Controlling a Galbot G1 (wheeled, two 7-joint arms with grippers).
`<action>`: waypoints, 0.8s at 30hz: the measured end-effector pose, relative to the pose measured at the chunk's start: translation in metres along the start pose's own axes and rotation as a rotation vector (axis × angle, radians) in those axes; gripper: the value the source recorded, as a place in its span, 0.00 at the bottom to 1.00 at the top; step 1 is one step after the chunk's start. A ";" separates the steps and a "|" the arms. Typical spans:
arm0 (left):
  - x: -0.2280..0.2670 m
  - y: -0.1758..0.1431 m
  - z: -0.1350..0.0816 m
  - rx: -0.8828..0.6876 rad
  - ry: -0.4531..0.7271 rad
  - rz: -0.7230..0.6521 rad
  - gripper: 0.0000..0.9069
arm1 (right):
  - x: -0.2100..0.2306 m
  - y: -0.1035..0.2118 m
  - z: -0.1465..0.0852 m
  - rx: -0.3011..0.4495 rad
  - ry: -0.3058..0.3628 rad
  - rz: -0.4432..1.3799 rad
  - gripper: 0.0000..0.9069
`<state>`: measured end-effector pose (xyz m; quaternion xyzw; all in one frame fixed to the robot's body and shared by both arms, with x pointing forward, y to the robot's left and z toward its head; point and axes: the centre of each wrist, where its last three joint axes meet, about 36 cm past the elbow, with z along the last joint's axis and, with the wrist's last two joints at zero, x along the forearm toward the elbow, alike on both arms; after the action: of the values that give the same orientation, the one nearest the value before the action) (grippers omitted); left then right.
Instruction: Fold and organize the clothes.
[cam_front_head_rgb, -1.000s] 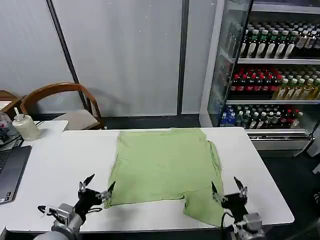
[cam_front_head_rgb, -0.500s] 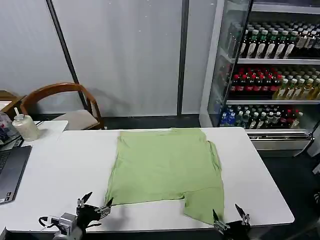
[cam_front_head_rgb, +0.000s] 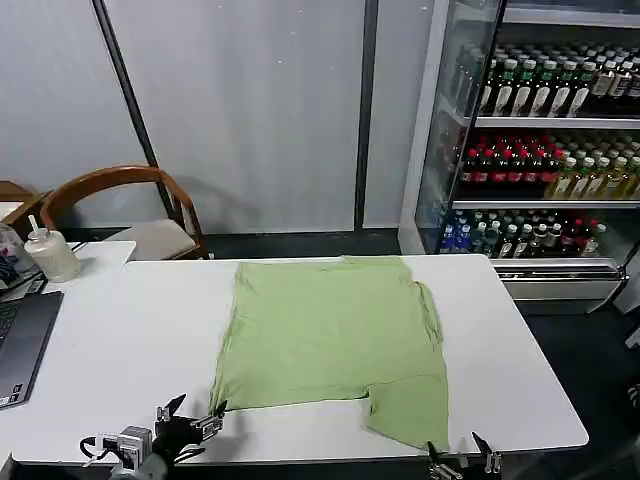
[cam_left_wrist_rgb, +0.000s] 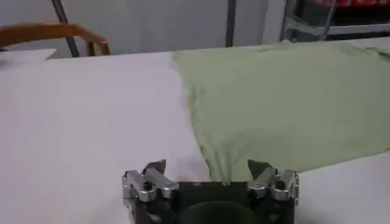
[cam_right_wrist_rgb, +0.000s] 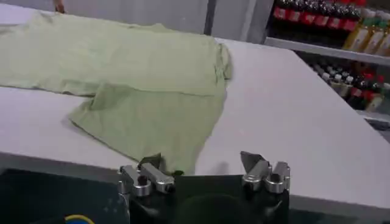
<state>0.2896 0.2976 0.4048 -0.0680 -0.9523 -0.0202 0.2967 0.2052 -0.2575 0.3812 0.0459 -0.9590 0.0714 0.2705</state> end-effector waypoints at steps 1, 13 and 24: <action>-0.001 0.000 0.000 0.003 0.002 -0.001 0.02 | 0.000 0.000 0.000 -0.002 -0.001 -0.002 0.09; -0.006 -0.003 0.008 0.026 0.032 0.004 0.02 | -0.006 -0.001 -0.001 -0.017 -0.006 -0.037 0.00; -0.014 -0.003 0.014 0.029 0.034 0.005 0.02 | -0.011 -0.002 -0.002 -0.042 0.010 -0.056 0.00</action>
<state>0.2925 0.2943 0.3850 -0.0655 -0.9472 -0.0067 0.3138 0.2155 -0.2586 0.3773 0.0666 -0.9572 0.0437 0.2782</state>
